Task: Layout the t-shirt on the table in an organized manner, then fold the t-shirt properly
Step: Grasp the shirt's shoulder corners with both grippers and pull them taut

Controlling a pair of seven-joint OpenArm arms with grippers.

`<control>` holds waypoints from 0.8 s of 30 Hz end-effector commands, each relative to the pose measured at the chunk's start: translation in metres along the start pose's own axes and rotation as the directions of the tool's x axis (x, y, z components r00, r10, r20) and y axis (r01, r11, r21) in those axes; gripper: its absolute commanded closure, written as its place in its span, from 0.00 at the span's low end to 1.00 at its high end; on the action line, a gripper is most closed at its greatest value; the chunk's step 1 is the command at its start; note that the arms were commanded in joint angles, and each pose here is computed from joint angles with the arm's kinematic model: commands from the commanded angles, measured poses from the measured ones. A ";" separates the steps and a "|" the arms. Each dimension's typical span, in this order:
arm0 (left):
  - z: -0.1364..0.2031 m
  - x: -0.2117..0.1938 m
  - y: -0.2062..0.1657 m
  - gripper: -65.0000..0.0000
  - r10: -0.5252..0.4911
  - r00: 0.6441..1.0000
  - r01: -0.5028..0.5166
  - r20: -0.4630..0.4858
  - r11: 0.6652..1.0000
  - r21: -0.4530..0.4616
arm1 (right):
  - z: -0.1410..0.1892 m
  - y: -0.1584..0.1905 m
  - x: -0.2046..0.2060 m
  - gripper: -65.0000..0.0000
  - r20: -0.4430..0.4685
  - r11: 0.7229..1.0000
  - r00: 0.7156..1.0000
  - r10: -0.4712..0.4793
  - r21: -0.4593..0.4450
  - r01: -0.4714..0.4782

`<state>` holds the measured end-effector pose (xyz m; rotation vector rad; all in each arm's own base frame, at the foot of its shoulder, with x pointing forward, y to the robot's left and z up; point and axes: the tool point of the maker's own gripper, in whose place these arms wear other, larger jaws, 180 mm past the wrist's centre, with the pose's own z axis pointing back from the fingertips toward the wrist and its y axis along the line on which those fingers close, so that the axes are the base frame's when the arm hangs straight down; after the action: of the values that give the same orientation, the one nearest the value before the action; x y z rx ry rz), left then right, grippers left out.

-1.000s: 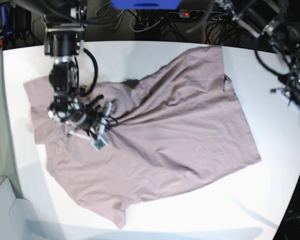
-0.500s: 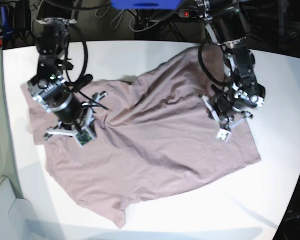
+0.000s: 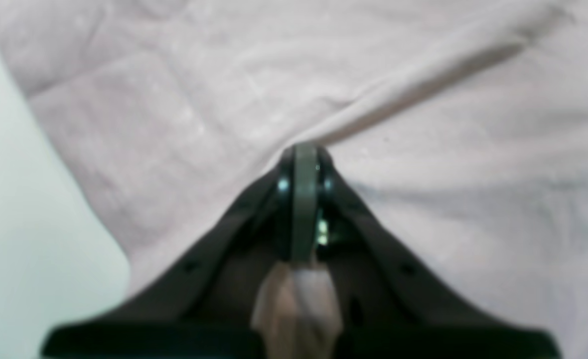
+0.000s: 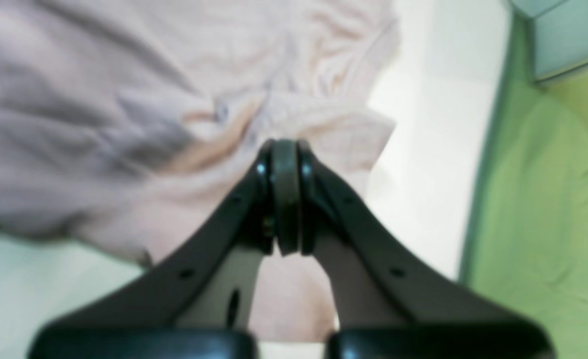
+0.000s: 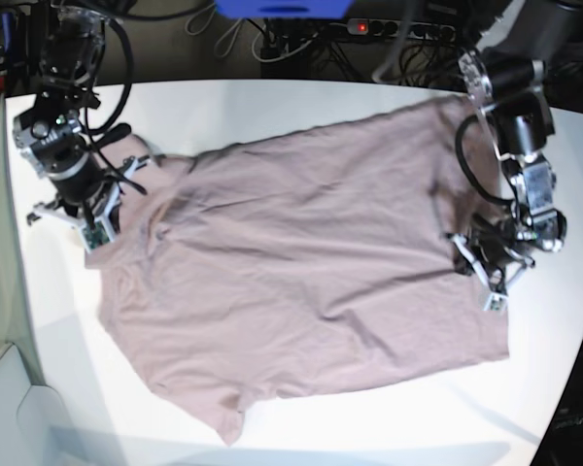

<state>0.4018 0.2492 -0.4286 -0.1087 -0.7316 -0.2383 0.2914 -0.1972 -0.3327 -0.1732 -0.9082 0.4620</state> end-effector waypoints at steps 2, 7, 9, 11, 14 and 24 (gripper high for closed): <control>0.004 0.033 0.024 1.00 -0.011 0.999 0.009 0.047 0.999 0.042 | 0.005 -0.002 0.003 1.00 0.023 1.000 1.000 0.004 -0.006 -0.004; 0.012 0.087 0.056 1.00 0.017 0.987 -0.026 0.160 0.998 0.059 | 0.008 0.009 -0.013 1.00 -0.015 1.000 1.000 -0.001 0.018 0.001; 0.019 0.103 0.066 1.00 0.011 0.983 -0.025 0.183 0.997 0.075 | 0.008 0.011 -0.015 1.00 -0.018 1.000 1.000 -0.002 0.024 0.002; 0.023 0.109 0.069 1.00 0.006 0.981 -0.022 0.194 0.996 0.084 | 0.004 0.014 -0.020 1.00 -0.032 0.999 0.999 -0.013 0.035 0.014; 0.034 0.113 0.073 1.00 -0.038 0.989 0.020 0.146 0.992 0.126 | -0.013 0.018 -0.035 1.00 -0.076 0.996 0.996 -0.052 0.064 0.057; 0.054 0.081 0.041 1.00 -0.158 0.984 0.140 0.083 0.972 0.191 | -0.011 0.056 -0.092 1.00 -0.216 0.982 0.972 -0.091 0.146 0.124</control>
<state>0.4205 0.2793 -0.3589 0.0927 -0.7909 -0.3129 0.2309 -0.1891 -0.4282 -0.0192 -0.6561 0.4021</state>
